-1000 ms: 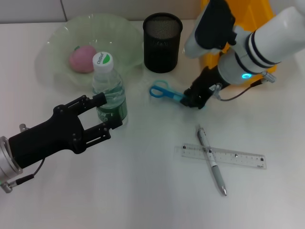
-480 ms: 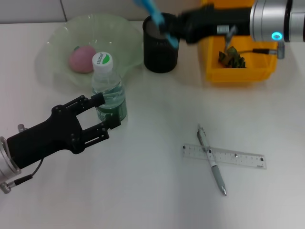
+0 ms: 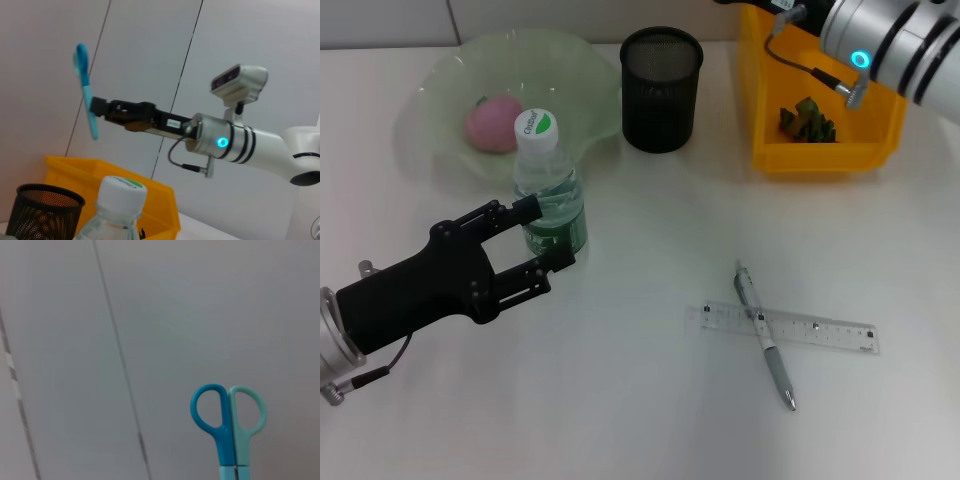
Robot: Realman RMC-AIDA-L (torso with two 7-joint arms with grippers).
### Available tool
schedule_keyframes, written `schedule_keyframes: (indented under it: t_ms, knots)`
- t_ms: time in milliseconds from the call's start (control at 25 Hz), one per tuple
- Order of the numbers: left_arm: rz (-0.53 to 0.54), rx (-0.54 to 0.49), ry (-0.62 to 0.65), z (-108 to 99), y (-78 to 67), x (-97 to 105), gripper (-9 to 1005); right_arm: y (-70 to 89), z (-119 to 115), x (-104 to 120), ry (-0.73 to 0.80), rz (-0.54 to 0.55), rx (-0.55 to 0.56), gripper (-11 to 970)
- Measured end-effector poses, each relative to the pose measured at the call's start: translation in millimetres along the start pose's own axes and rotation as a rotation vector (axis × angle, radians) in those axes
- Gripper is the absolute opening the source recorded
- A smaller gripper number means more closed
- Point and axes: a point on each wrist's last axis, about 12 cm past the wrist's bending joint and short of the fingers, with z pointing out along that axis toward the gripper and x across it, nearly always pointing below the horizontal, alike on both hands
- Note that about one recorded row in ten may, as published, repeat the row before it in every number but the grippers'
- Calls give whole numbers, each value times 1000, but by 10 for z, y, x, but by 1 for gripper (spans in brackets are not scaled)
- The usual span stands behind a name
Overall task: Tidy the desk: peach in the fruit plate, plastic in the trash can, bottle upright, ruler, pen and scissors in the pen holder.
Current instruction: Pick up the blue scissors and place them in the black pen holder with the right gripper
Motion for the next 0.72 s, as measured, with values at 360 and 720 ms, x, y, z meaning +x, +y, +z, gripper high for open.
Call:
schedule_keyframes:
  t_ms: [360, 720]
  knots:
    - [9, -8, 5, -34, -4, 17, 742, 19, 161, 127, 105, -56, 64, 324]
    - [8, -11, 8, -45, -5, 24, 742, 31, 159, 173, 133, -64, 61, 359]
